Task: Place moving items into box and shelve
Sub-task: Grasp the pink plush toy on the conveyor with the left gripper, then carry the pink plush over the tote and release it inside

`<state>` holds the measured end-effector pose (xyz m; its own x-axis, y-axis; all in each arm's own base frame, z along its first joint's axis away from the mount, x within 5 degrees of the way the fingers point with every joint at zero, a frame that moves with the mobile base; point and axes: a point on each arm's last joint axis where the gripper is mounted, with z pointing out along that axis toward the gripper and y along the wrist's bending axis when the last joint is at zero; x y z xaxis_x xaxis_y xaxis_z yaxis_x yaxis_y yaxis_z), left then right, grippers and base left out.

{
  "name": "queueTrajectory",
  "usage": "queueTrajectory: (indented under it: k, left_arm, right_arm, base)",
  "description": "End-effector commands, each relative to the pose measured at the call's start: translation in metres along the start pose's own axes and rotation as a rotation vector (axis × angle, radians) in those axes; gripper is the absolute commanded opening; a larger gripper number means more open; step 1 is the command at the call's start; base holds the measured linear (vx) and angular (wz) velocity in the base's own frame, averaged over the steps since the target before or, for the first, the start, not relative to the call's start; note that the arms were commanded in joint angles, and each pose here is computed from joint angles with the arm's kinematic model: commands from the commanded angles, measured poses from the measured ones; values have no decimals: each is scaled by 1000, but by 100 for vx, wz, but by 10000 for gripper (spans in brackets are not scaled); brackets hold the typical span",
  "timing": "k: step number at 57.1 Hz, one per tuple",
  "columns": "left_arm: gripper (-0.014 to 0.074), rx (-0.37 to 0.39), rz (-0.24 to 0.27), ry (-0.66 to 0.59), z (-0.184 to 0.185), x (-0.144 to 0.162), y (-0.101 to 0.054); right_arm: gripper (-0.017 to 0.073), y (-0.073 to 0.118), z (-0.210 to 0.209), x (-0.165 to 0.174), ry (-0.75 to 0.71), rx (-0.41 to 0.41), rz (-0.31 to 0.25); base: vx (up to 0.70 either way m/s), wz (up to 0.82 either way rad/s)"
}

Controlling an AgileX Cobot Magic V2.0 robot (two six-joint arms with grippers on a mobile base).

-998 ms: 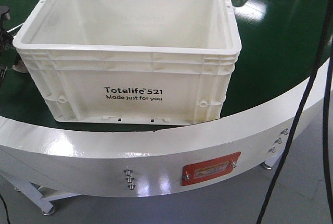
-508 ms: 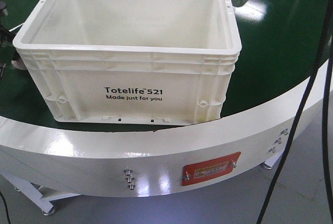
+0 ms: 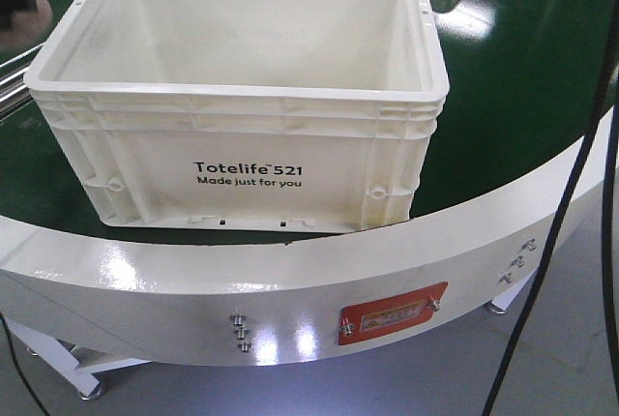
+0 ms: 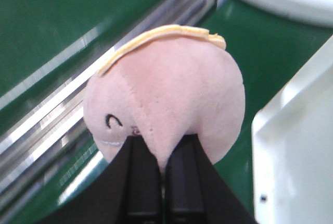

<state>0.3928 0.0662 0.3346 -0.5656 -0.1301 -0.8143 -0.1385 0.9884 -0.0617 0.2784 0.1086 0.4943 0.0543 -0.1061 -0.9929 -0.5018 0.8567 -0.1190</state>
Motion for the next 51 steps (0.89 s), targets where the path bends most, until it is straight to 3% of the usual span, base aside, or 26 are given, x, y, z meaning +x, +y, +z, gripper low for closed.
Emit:
queueTrajectory:
  k: [1,14,23,30,36,45,51]
  left_arm:
    - [-6,12,-12,-290,-71,-44,-8]
    - [-6,130,-35,-391,-147,-54,-23]
    - [-6,314,-35,-357,-172,-49,-40]
    - [-6,461,-40,-302,-174,-44,-52]
    - [-6,540,-32,-267,-172,-41,-59]
    - [-6,585,4,-216,-157,-37,-69]
    - [-6,605,1,-160,-136,-33,-76]
  right_arm:
    - [508,-5,-17,-26,-128,67,5]
    - [508,-8,-17,-29,-155,92,26]
    - [508,-8,-17,-29,-157,94,26]
    - [508,-8,-17,-29,-155,91,28]
    - [508,-7,-17,-28,-150,86,28]
    - [508,-6,-17,-27,-137,75,28]
    - [508,-5,-16,-26,-125,64,27]
  base:
    - [0,0]
    - [0,0]
    - [0,0]
    - [0,0]
    - [0,0]
    - [0,0]
    - [0,0]
